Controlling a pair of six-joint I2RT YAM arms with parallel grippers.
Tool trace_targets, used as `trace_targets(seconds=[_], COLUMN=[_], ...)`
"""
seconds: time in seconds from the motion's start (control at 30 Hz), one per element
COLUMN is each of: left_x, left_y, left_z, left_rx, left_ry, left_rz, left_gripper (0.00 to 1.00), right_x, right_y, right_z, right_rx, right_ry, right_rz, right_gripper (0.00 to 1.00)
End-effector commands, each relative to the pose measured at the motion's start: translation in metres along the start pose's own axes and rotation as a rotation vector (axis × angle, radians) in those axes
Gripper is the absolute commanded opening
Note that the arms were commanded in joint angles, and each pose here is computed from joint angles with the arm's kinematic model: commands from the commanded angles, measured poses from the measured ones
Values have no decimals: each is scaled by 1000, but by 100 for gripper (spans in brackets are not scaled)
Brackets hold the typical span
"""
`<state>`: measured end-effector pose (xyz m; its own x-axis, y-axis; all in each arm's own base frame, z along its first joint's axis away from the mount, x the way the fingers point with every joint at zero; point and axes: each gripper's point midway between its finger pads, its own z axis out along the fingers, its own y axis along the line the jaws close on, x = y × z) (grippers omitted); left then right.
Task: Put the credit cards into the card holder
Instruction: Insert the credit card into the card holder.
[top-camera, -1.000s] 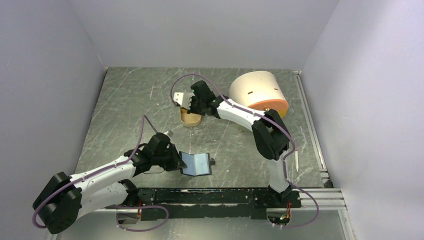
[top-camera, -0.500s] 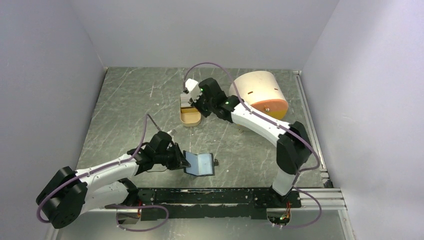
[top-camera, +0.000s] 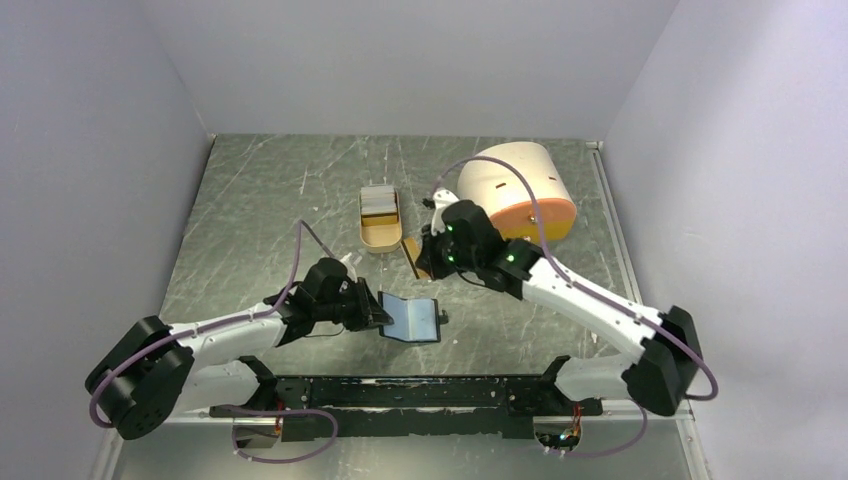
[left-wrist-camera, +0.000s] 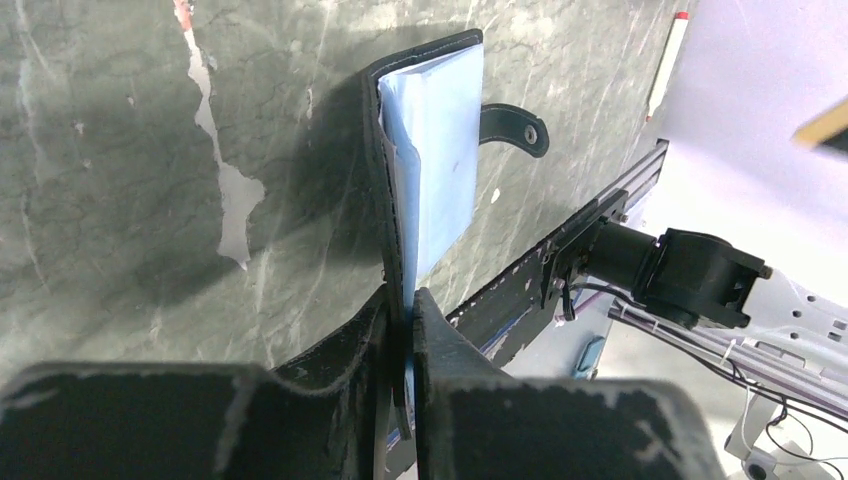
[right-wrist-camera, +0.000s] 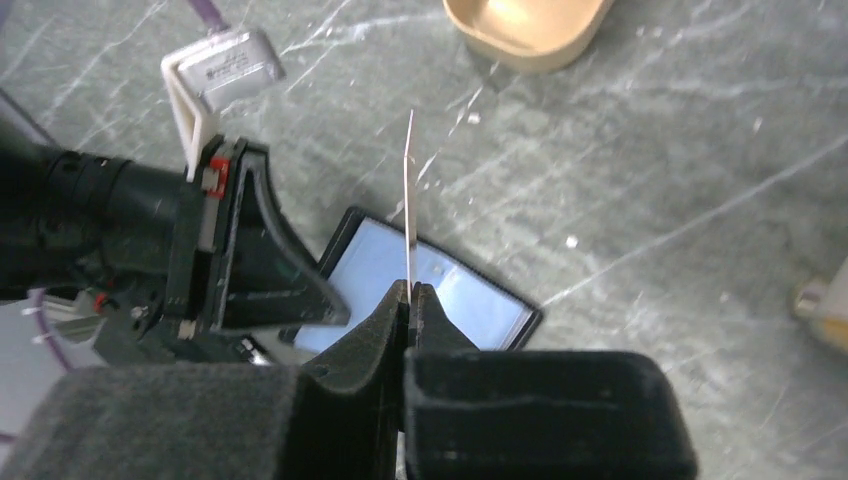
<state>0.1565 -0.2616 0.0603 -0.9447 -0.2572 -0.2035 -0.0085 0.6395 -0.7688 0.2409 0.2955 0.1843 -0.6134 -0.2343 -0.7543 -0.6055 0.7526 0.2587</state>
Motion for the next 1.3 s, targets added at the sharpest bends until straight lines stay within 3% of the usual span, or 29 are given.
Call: trace_targets(seconds=[0.0,0.27,0.57,0.73,0.97,1.27], left_x=[-6,8,6,6,11,27], left_y=[-11,19,41,49,51,35], left_z=[2,-2,-8,-10,-6,11], left_rx=[63,-26,-128,-172,-162,-95], left_ry=[-21,-7,-39,-41,-13,89], left_rz=[19,-31,-42,-51,-32,-24], left_gripper=[17,29,35,30,13,11], right_x=[13,58,89,102,125,149], right_y=[14,18,20,26,24,16], right_z=[-21,-26,-4,9,21,23], right_rx=[-77,-156,-198,-244,-244,-212], right_ry=[-54,-68,-23,9,32,63], right_rz=[188,388,454,499,541,581], right_gripper=[0,0,1,1,1,2])
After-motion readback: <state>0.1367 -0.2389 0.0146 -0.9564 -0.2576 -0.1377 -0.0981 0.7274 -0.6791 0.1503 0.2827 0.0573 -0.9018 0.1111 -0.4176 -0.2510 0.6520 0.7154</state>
